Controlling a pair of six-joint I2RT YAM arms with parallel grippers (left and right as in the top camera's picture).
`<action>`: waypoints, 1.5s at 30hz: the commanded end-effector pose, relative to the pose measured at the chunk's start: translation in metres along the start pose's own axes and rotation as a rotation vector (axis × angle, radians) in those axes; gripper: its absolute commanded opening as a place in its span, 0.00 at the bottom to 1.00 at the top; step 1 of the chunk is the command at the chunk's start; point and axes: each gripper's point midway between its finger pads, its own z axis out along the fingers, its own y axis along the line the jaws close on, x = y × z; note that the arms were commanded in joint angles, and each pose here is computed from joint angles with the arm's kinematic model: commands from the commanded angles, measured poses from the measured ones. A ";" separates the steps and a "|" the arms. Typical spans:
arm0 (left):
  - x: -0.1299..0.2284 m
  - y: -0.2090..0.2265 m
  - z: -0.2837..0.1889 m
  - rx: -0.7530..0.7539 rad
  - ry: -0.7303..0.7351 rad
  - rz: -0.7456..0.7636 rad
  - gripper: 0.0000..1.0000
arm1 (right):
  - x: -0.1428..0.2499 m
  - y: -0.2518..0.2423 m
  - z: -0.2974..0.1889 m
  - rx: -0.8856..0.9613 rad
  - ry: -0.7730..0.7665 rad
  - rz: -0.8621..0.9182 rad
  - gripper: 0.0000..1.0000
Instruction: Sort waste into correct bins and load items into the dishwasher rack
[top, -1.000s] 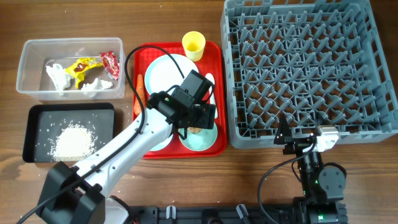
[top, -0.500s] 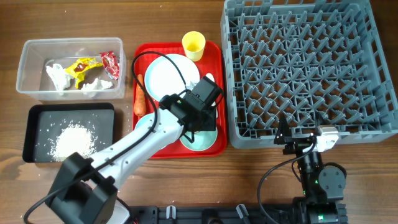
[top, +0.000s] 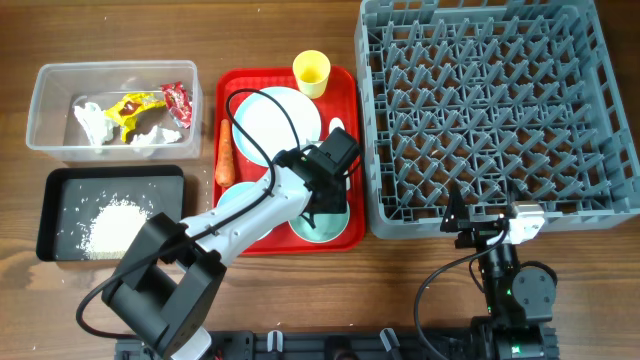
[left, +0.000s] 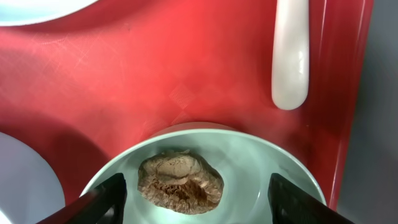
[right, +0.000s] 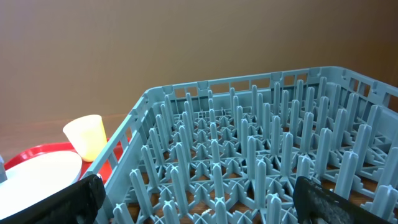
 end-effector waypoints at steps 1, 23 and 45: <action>-0.003 0.000 0.002 -0.012 -0.017 -0.025 0.74 | -0.001 -0.001 0.000 0.008 -0.008 0.006 1.00; 0.009 0.003 0.019 -0.035 0.051 -0.023 0.69 | -0.001 -0.001 0.000 0.008 -0.008 0.006 1.00; 0.016 0.003 0.018 -0.030 0.086 -0.018 0.73 | -0.001 -0.001 0.000 0.008 -0.008 0.006 1.00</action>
